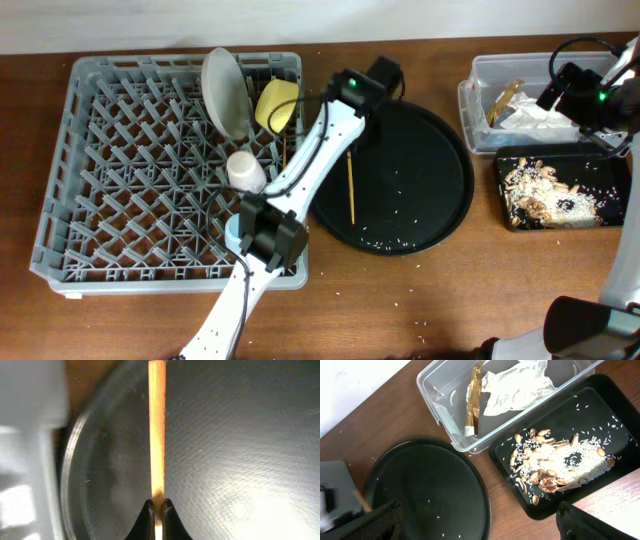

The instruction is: Sort waste into correct bins and load items into the dishwasher rack

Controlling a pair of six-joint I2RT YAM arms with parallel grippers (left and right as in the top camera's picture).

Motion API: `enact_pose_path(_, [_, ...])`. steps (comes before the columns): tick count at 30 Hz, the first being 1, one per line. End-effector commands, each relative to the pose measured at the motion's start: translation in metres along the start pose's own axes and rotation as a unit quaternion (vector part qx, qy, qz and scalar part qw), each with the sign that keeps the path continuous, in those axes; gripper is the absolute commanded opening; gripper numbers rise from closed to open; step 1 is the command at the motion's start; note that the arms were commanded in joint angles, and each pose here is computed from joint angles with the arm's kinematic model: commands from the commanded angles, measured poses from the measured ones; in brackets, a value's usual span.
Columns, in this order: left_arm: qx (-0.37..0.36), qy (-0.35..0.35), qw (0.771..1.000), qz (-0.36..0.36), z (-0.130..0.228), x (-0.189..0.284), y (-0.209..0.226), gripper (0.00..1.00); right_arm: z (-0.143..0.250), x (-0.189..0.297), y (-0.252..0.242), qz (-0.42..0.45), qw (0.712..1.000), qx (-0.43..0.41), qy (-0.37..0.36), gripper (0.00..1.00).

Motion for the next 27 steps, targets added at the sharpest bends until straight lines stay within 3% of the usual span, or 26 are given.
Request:
enact_pose_path(1, [-0.011, -0.09, 0.995, 0.029, -0.021, 0.094, 0.02, 0.01, -0.002, 0.0, -0.003, 0.002, 1.0, -0.007, -0.002, 0.99])
enact_pose_path(4, [-0.101, -0.146, 0.982, 0.063, -0.028, 0.167, 0.041, 0.01, -0.002, 0.0, -0.003, 0.002, 1.0, -0.007, -0.002, 0.99])
enact_pose_path(6, [-0.107, -0.145, 0.982, 0.058, -0.014, 0.206, 0.065, 0.01, -0.002, 0.0, -0.003, 0.002, 1.0, -0.007, -0.002, 0.98])
enact_pose_path(8, [-0.111, -0.078, 0.991, 0.022, 0.005, 0.182, 0.079, 0.01, -0.002, 0.0, -0.003, 0.002, 1.0, -0.007, -0.002, 0.98])
enact_pose_path(10, [-0.074, -0.004, 0.993, -0.092, 0.022, 0.124, 0.105, 0.01, -0.002, 0.0, -0.003, 0.002, 1.0, -0.007, -0.002, 0.99])
enact_pose_path(14, [-0.046, 0.017, 0.993, -0.111, 0.027, 0.057, 0.106, 0.01, -0.002, 0.0, -0.003, 0.002, 1.0, -0.007, -0.002, 0.98])
enact_pose_path(17, [-0.014, 0.006, 0.994, -0.107, 0.021, 0.04, 0.109, 0.01, -0.002, 0.0, -0.003, 0.002, 1.0, -0.007, -0.002, 0.98])
enact_pose_path(18, [-0.011, -0.004, 0.995, -0.101, 0.016, 0.04, 0.106, 0.09, -0.002, 0.0, -0.003, 0.002, 1.0, -0.007, -0.002, 0.99])
enact_pose_path(19, [-0.01, -0.01, 0.995, -0.096, 0.014, 0.039, 0.104, 0.29, -0.002, 0.0, -0.003, 0.002, 1.0, -0.007, -0.002, 0.98])
enact_pose_path(21, [-0.009, -0.015, 0.995, -0.094, 0.012, 0.039, 0.103, 0.57, -0.002, 0.0, -0.003, 0.002, 1.0, -0.007, -0.002, 0.99])
enact_pose_path(24, [0.0, -0.053, 0.996, -0.07, -0.005, 0.066, 0.097, 0.58, -0.002, 0.0, -0.003, 0.002, 1.0, -0.007, -0.002, 0.99])
enact_pose_path(27, [-0.018, -0.177, 0.984, 0.002, -0.033, 0.183, 0.095, 0.58, -0.002, 0.0, -0.003, 0.002, 1.0, -0.007, -0.002, 0.99])
Point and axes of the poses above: each gripper's point midway between its finger pads, its own x axis back along the fingers, its own y axis along the line the jaws close on, z = x × y, the point moved 3 cm from there along x, back along the fingers, and after that the axes turned 2 degrees about x, right-handed, at the moved point
